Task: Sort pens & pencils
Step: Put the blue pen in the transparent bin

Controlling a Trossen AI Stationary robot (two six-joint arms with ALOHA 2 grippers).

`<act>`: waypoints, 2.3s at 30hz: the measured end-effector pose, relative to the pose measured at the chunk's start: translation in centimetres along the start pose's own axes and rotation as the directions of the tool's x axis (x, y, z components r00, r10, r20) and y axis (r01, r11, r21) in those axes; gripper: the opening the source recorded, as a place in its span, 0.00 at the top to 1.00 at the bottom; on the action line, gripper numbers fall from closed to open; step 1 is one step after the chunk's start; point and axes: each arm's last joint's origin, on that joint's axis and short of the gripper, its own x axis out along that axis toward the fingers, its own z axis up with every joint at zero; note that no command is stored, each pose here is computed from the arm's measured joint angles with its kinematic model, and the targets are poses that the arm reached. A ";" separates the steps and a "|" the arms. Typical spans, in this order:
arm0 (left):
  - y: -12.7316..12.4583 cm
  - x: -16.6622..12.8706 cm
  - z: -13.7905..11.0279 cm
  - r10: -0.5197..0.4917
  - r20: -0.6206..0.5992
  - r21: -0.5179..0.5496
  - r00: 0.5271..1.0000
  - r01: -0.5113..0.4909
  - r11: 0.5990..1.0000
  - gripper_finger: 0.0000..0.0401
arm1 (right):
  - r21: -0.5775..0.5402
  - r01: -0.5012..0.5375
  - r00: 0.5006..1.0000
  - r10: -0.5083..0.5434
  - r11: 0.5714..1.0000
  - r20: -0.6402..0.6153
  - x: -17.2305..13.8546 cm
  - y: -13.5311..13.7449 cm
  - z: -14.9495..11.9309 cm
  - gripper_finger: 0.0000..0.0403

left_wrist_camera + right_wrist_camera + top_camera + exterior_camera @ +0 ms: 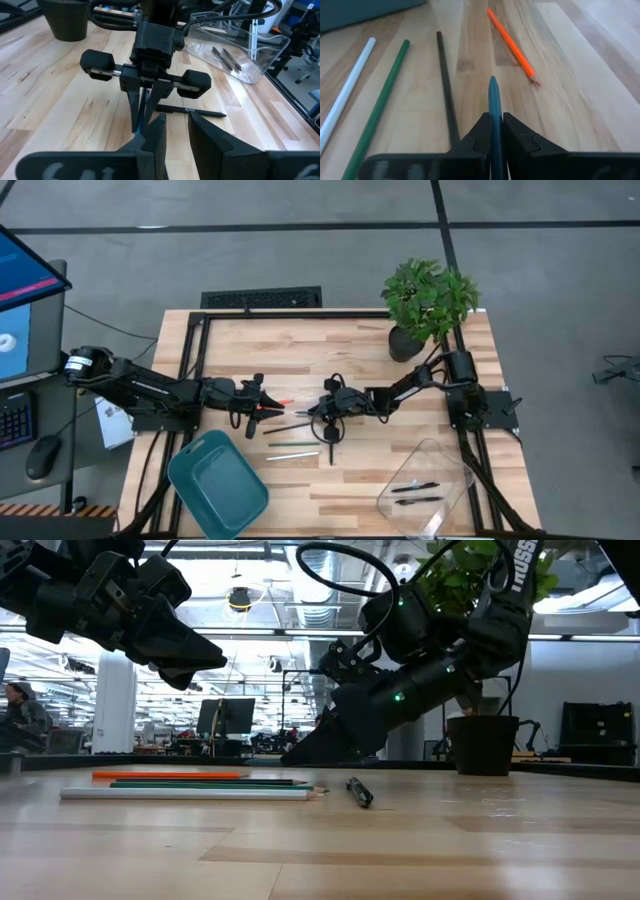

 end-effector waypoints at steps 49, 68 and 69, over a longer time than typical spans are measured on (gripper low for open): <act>-0.1 0.0 0.0 -0.027 -0.004 0.005 1.000 0.027 1.000 0.82 | -0.028 0.096 0.984 -0.091 0.995 0.156 -10.7 -3.2 13.1 0.87; -0.4 0.0 0.8 -0.084 0.077 -0.045 0.994 0.087 0.995 0.82 | -0.045 -0.370 0.915 0.372 0.928 0.155 -16.1 5.0 14.7 0.87; -0.4 -0.1 0.9 -0.096 0.085 -0.043 0.992 0.100 0.994 0.82 | -0.054 -0.388 0.909 0.391 0.920 0.143 -16.5 5.6 14.6 0.87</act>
